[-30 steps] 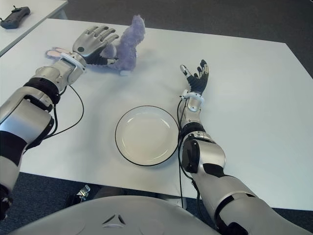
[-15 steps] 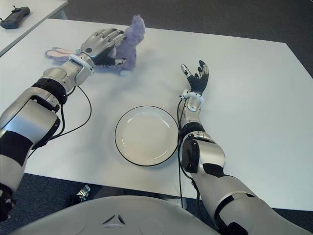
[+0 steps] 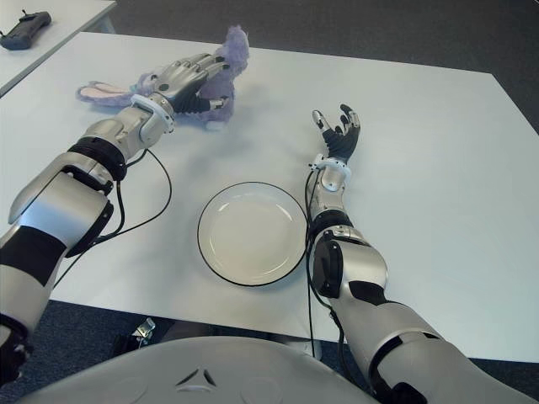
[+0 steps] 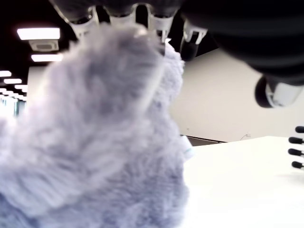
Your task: Put the doll into the plate.
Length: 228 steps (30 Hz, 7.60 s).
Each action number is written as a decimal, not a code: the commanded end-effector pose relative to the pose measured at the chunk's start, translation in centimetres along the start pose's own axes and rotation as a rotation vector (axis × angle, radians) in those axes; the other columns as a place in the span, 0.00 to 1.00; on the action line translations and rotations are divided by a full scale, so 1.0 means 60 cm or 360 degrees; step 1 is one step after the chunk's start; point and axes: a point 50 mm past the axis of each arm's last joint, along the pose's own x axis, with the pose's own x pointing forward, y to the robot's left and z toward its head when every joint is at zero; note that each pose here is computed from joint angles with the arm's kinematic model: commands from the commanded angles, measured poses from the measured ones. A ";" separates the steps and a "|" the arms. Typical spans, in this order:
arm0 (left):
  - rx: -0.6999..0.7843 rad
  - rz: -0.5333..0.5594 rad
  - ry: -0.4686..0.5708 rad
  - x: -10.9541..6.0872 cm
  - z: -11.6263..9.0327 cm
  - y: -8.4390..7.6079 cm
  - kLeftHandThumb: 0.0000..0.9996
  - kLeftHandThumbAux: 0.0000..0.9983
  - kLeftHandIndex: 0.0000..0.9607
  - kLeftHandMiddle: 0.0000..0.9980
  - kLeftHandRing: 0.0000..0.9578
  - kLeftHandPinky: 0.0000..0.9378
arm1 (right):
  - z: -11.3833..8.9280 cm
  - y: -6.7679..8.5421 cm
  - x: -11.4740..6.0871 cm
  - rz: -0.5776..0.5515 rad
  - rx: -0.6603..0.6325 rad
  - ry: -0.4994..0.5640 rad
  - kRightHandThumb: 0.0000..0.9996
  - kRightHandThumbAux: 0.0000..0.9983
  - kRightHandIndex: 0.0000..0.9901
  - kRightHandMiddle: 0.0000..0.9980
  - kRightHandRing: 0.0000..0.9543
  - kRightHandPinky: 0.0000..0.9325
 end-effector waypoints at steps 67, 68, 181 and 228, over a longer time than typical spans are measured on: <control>0.0000 -0.0098 0.0233 -0.050 -0.031 -0.067 0.43 0.25 0.00 0.00 0.04 0.13 | -0.205 -0.105 -0.163 -0.0178 -0.0277 0.0902 0.05 0.76 0.18 0.14 0.11 0.12; 0.0000 -0.0098 0.0235 -0.050 -0.032 -0.067 0.42 0.24 0.00 0.00 0.04 0.14 | -0.205 -0.105 -0.163 -0.0178 -0.0277 0.0902 0.05 0.76 0.17 0.13 0.10 0.11; -0.0244 -0.0096 0.0501 -0.052 -0.014 -0.106 0.74 0.39 0.60 0.69 0.73 0.83 | -0.204 -0.115 -0.161 -0.0196 -0.0231 0.0899 0.02 0.78 0.20 0.11 0.07 0.10; -0.0325 0.0115 0.0709 -0.062 -0.037 -0.094 0.89 0.69 0.93 0.93 0.92 0.90 | -0.203 -0.112 -0.160 -0.0191 -0.0205 0.0895 0.03 0.79 0.18 0.11 0.07 0.09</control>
